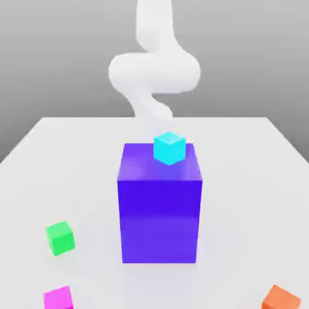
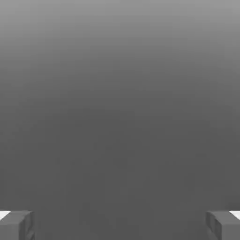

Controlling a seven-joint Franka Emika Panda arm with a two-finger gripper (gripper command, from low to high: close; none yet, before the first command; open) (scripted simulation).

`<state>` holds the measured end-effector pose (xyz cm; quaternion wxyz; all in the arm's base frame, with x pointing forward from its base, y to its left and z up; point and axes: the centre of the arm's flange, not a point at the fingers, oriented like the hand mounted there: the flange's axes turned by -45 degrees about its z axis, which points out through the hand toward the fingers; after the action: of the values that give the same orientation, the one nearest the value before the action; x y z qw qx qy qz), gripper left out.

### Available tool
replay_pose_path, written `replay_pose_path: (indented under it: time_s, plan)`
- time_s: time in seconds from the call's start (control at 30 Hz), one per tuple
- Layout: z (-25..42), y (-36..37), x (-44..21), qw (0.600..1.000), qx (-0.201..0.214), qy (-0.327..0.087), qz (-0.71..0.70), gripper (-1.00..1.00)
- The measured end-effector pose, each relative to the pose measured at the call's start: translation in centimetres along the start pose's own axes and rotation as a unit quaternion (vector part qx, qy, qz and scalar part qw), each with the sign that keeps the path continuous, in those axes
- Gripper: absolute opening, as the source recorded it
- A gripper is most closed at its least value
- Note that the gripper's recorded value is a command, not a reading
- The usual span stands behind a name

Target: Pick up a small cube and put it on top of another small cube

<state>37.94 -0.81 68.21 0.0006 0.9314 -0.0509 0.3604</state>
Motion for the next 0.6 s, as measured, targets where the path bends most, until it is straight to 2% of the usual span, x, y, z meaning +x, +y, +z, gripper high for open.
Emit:
replay_pose_path:
  time_s: [0.3, 0.6]
  plan:
    - [16.0, 4.3, -0.9, 0.981, -0.072, -0.104, 0.146, 0.0]
    - [30.5, 10.6, -7.1, 0.926, -0.135, -0.194, 0.293, 0.0]
